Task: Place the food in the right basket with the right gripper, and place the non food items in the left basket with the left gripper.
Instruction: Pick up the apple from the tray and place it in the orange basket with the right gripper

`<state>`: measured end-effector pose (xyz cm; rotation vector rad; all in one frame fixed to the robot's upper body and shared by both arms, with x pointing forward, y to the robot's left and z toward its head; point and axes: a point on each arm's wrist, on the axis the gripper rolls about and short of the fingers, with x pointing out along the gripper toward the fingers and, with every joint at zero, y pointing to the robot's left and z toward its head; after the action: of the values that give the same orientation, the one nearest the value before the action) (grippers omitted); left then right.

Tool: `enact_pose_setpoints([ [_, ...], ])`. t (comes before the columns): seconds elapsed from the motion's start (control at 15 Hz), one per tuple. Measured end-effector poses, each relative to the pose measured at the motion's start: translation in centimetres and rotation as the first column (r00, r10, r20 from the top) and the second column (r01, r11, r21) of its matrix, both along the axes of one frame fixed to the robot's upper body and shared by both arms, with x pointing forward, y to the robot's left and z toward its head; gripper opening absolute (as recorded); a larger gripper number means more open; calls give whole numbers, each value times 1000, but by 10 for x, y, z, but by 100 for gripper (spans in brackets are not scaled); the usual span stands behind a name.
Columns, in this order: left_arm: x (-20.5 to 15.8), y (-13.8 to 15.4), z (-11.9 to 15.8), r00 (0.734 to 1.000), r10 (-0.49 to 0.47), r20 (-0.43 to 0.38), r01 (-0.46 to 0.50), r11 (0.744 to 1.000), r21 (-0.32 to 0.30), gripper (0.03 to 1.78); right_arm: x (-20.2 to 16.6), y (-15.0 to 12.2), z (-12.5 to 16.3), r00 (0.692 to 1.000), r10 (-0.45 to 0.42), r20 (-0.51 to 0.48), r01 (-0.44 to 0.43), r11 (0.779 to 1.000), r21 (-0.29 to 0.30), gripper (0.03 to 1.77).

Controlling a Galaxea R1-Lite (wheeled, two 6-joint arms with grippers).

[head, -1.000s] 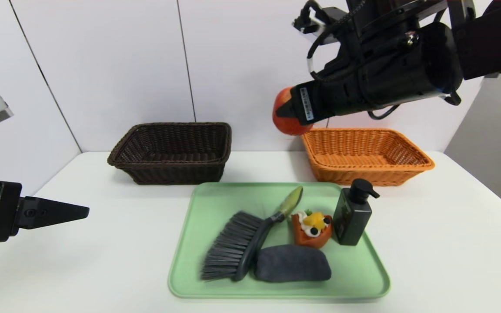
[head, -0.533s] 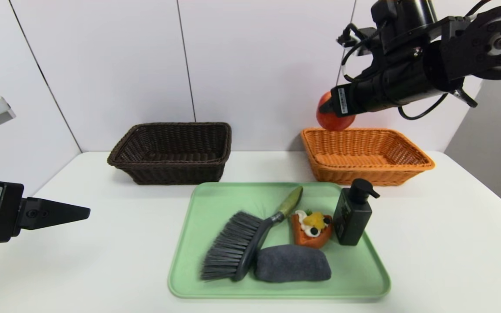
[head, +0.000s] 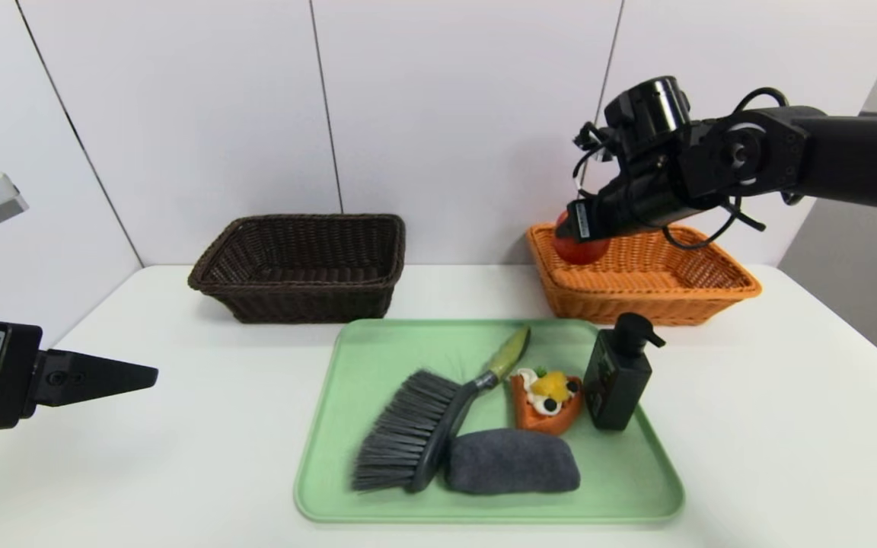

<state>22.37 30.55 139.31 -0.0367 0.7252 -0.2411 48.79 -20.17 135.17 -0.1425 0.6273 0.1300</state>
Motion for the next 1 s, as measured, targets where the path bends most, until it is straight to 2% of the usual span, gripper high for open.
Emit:
enact_pose_setpoints([
  [0.33,0,0,0,1000,0,0,0,1000,2,169,29,-16,-34,998,-34,-50,34,999,2,115],
  [0.73,1,0,-1,1000,-1,-4,1,1000,3,169,40,-22,-57,994,-36,-105,37,999,2,115],
  [1.0,2,0,-1,1000,0,-6,0,1000,4,169,43,-28,-60,993,-28,-119,30,999,20,139],
])
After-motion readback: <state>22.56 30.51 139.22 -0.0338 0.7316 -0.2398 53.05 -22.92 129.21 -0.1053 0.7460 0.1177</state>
